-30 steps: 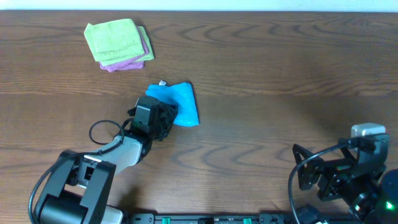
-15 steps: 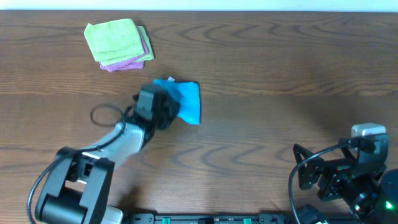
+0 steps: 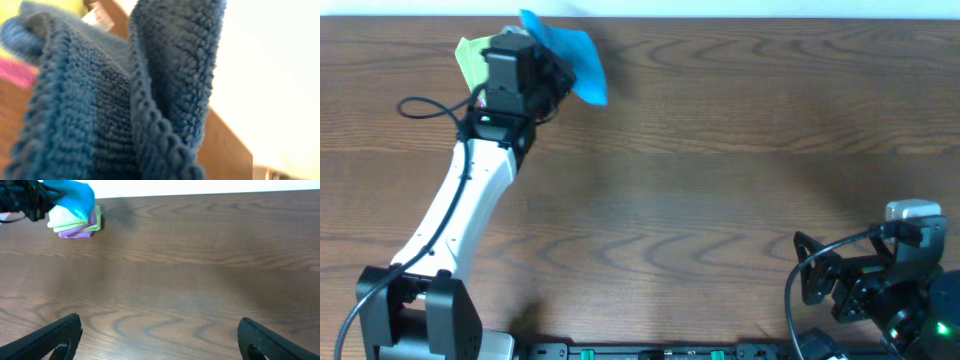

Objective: Fold the cloth
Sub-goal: 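Carry the blue towel with the left gripper onto the green-purple cloth stack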

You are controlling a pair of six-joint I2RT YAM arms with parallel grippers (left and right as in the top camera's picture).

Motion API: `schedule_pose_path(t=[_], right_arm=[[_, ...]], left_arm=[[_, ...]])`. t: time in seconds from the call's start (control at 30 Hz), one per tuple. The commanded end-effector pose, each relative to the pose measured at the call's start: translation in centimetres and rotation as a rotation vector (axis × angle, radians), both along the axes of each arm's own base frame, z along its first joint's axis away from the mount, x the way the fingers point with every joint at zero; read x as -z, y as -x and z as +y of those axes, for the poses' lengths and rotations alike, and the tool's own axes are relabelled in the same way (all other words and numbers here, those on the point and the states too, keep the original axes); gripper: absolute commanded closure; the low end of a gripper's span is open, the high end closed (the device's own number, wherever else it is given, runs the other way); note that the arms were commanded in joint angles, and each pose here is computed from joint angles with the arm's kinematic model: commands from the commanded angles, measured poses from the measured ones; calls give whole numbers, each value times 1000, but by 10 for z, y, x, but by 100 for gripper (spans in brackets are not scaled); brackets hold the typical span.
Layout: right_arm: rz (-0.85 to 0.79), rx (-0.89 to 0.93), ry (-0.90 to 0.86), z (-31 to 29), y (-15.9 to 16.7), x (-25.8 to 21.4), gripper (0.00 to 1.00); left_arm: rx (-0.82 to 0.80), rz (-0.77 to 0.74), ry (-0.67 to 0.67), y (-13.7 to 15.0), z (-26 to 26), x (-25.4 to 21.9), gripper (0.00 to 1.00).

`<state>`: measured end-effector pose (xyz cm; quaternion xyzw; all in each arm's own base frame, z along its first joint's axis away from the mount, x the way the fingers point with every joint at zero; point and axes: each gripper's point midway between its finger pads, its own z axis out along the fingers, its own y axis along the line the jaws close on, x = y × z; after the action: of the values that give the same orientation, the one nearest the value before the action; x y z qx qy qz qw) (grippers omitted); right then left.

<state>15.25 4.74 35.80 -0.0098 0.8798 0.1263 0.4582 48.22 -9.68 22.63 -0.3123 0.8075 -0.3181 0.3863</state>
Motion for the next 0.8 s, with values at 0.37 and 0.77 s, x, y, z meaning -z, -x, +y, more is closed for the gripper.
schedule_pose_path(t=[0.37,0.77], right_arm=[[21,48,21,-6,-5,10,1],[4,58,11,-3,-13,11,1]], left_arm=[[-95,-133,-78,-73,52,-1,94],[-133,-142,-166,-98,84,8,94]])
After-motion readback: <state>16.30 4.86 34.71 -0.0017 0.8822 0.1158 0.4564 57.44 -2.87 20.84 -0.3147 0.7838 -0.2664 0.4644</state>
